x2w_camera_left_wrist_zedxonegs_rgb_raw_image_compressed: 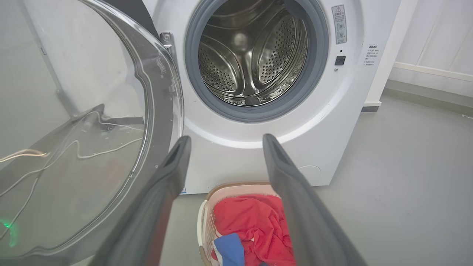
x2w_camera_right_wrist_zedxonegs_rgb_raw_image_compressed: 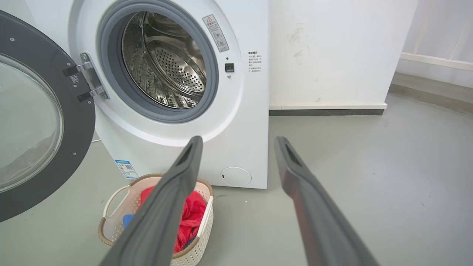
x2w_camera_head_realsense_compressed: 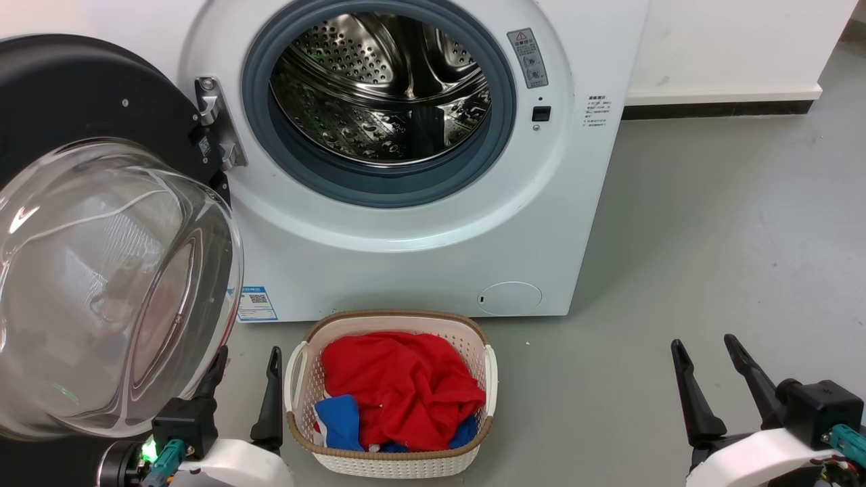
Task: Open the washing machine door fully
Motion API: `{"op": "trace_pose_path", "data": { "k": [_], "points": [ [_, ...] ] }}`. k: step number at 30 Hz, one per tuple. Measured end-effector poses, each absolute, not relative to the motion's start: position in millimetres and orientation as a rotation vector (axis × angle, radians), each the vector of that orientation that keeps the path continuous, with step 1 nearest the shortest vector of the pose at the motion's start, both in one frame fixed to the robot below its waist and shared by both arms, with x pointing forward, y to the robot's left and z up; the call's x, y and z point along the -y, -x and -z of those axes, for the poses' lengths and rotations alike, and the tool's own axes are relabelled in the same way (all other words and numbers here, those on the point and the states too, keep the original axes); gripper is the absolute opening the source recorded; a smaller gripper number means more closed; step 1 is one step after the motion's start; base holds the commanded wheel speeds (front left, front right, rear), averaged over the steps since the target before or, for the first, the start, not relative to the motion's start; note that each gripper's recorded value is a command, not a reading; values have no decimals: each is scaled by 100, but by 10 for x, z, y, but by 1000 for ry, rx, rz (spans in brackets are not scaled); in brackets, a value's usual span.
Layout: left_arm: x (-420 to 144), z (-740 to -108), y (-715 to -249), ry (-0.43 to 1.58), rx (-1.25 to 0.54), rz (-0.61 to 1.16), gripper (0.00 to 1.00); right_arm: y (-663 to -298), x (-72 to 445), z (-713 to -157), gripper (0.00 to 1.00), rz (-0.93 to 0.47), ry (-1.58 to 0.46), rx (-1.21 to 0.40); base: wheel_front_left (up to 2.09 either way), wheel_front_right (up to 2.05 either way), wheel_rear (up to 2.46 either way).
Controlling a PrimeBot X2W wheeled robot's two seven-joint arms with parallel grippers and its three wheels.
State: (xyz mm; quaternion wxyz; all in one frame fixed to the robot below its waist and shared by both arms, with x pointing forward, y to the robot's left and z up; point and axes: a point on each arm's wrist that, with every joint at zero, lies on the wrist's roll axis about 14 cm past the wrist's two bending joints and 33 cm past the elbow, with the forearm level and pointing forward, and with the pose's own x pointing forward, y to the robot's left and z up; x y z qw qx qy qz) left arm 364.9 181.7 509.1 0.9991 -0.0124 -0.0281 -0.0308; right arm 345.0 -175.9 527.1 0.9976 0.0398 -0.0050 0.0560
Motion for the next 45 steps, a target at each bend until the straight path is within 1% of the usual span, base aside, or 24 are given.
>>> {"op": "trace_pose_path", "data": {
  "k": [8, 9, 13, 17, 27, 38, 39, 45],
  "points": [
    [-1845, -5060, -3646, 21, 49, 57, 100, -3455, 1750, -5268, 100, -115, -79, 8, 0, 0, 0],
    [-1845, -5051, -3644, 22, 46, 56, 0, -3454, 1749, -5261, 0, -115, -80, 6, 0, 0, 0],
    [-1809, -4857, -3566, 40, -15, 51, 0, -3395, 1741, -5070, 0, -110, -96, -52, 0, 0, 0],
    [-1838, -4790, -3556, 113, -52, 30, 0, -3386, 1752, -5014, 0, -102, -168, -72, 0, 0, 0],
    [-1907, -4743, -3592, 327, -100, -20, 0, -3447, 1802, -5002, 0, -77, -375, -77, 0, 0, 0],
    [-1927, -4744, -3641, 518, -120, -45, 0, -3508, 1837, -5001, 0, -57, -558, -76, 0, 0, 0],
    [-1938, -4741, -3650, 568, -126, -52, 0, -3520, 1846, -4996, 0, -52, -603, -78, 0, 0, 0],
    [-1937, -4738, -3667, 662, -133, -61, 0, -3554, 1861, -5000, 0, -44, -693, -76, 0, 0, 0]
  ]
}}
